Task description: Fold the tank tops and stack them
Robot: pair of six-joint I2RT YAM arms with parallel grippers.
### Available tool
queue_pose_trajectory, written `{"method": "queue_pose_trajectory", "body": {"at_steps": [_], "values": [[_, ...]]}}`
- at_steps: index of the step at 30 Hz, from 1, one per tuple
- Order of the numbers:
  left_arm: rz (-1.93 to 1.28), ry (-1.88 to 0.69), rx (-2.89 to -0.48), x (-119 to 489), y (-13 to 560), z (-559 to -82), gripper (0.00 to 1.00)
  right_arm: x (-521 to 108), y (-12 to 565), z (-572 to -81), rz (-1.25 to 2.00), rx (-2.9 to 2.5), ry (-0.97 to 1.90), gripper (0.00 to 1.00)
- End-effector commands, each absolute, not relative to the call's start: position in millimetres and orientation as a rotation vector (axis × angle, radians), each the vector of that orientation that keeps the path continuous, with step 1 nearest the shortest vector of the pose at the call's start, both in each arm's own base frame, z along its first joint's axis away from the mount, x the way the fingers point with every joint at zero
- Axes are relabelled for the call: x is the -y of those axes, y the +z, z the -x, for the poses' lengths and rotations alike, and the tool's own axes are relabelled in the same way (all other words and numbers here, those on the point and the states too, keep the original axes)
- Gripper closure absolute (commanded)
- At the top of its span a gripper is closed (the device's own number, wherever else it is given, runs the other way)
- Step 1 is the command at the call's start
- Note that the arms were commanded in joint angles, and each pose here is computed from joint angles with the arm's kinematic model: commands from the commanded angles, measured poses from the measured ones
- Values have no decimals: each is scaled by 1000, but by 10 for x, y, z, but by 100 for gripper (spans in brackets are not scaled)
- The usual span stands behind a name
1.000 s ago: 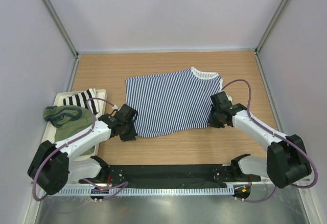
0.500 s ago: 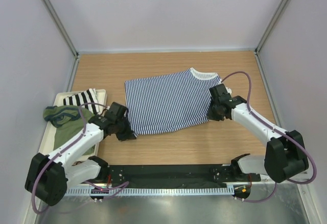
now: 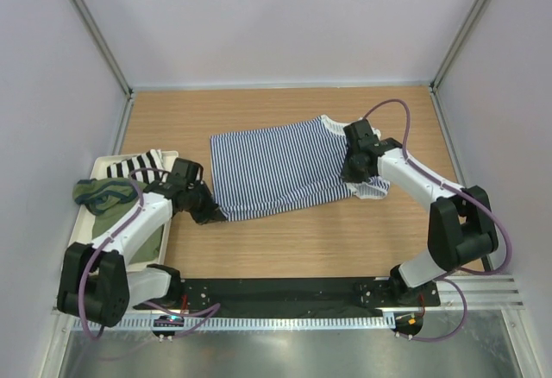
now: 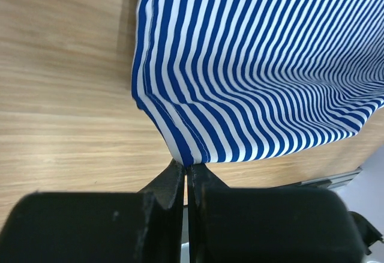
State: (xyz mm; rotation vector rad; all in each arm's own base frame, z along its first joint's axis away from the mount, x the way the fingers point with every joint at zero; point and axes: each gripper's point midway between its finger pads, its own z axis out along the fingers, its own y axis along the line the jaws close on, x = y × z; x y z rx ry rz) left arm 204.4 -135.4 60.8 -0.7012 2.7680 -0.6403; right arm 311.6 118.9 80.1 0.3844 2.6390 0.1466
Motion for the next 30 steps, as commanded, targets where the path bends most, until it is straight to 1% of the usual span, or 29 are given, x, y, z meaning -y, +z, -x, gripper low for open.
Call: {"method": "queue_pose_trajectory", "body": {"at_steps": [1, 11, 19, 30], "values": [[641, -721, -2693, 1404, 813, -2348, 100, -1179, 952, -3386, -383, -2580, 144, 97], [672, -674, -2657, 1316, 814, -2780, 100, -1150, 951, -3715, -422, -2568, 141, 98], [700, -582, -2652, 1208, 719, -3056, 100, -1196, 939, -3951, -423, -2565, 135, 98], [744, -519, -2610, 1075, 610, -3475, 100, -1231, 695, -4351, -447, -2590, 65, 97]]}}
